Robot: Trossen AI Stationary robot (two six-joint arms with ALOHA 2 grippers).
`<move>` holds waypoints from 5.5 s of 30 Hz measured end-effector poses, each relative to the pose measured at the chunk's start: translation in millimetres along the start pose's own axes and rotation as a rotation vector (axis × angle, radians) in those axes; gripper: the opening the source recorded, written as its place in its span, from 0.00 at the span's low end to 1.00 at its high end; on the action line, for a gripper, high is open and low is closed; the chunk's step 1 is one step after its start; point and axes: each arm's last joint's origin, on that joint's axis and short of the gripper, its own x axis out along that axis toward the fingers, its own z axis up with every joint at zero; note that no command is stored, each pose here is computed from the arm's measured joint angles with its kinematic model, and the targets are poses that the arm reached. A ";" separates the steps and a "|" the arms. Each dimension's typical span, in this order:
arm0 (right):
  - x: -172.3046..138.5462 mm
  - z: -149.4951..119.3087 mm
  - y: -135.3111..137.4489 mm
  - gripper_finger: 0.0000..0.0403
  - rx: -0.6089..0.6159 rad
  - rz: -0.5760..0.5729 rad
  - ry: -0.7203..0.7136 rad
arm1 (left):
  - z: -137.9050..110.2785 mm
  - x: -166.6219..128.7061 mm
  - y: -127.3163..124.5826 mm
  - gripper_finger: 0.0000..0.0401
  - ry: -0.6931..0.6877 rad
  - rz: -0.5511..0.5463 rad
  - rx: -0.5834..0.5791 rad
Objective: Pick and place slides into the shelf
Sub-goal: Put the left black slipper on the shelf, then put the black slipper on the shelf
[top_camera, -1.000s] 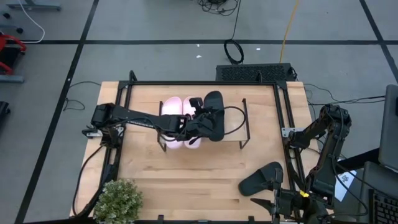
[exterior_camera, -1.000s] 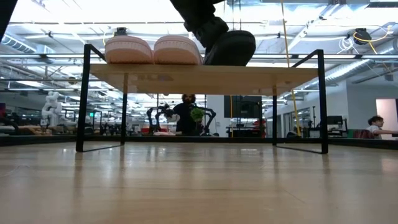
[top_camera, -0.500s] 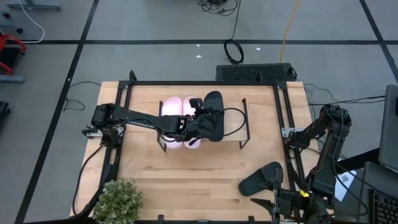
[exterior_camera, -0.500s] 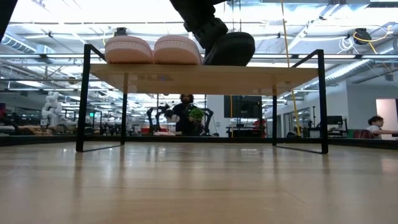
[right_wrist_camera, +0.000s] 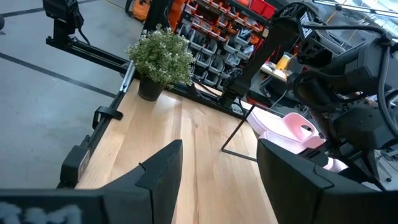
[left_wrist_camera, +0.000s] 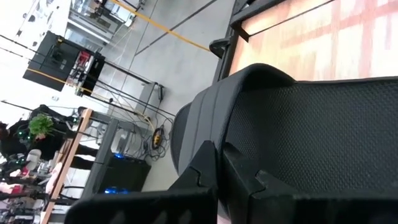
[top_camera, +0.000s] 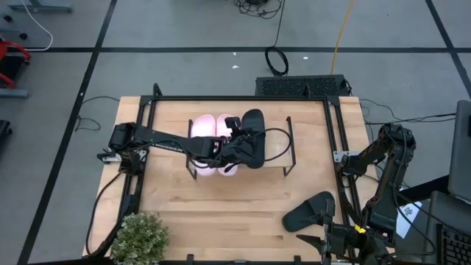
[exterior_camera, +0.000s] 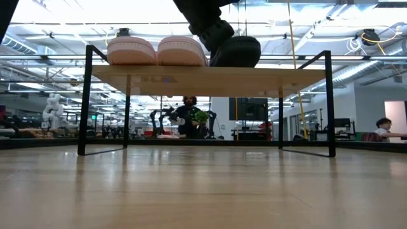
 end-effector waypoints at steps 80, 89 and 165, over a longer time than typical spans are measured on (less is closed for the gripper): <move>0.0 0.1 0.2 0.49 -0.013 0.001 -0.001 | -1.3 4.1 -5.3 0.05 0.025 0.009 0.119; 0.0 0.2 0.1 0.49 -0.013 0.001 -0.001 | -2.3 6.9 -2.3 0.17 0.030 0.014 0.096; 19.1 3.3 -3.8 0.49 -0.066 0.075 0.030 | 60.9 -101.5 23.6 0.38 -0.072 0.111 0.073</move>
